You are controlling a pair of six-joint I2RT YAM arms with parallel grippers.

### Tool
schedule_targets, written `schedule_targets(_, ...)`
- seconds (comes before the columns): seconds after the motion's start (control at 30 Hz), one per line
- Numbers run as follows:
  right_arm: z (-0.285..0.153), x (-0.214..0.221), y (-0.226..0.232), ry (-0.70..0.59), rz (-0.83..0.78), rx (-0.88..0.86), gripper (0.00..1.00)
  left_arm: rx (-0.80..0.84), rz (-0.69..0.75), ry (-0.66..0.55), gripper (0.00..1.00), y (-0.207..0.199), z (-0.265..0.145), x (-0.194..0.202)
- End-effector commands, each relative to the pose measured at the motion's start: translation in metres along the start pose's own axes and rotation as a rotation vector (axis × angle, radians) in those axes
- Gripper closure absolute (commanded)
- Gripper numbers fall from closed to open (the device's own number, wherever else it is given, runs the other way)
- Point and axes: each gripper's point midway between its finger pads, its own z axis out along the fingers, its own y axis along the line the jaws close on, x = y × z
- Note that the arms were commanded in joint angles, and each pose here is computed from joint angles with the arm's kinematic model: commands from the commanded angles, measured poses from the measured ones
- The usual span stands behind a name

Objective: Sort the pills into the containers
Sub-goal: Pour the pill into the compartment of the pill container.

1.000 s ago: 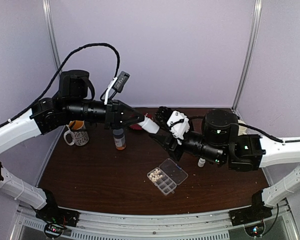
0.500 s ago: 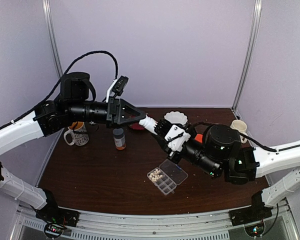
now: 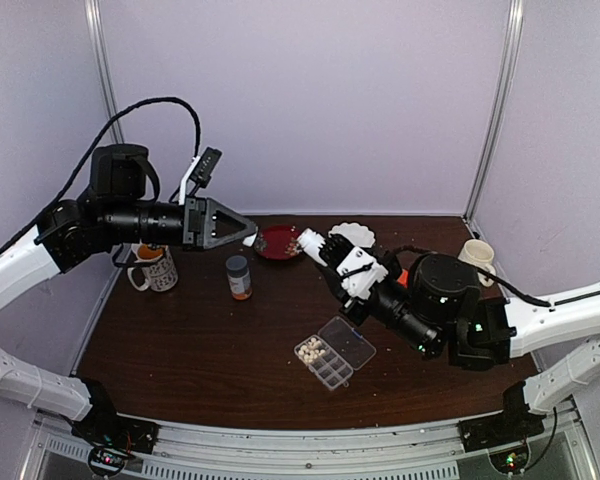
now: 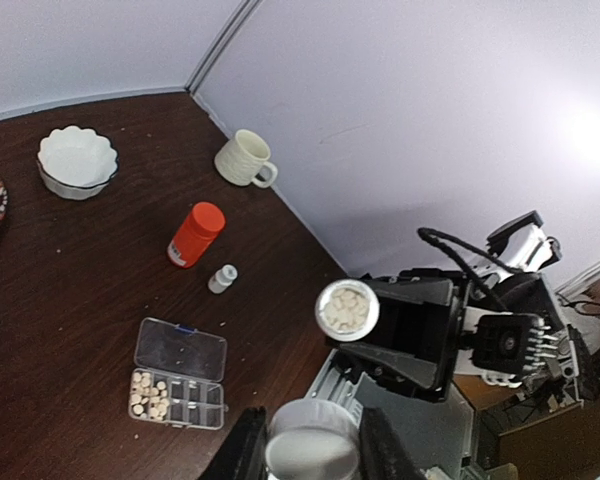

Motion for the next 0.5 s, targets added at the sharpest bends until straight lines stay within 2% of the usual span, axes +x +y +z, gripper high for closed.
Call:
schedule_targets(0.0, -0.009, 0.007, -0.003, 0.014, 0.089, -0.018, 1.0, -0.159, 0.09, 0.021, 1.0, 0.031, -0.003, 0.007)
schedule_targets(0.23, -0.03, 0.057, 0.026, 0.15, 0.191, -0.171, 1.0, -0.337, 0.113, 0.02, 1.0, 0.072, -0.008, 0.019)
schedule_targets(0.47, -0.061, 0.122, 0.062, 0.286, 0.299, -0.314, 1.0, -0.446, 0.103, 0.028, 1.0, 0.101, -0.01, 0.032)
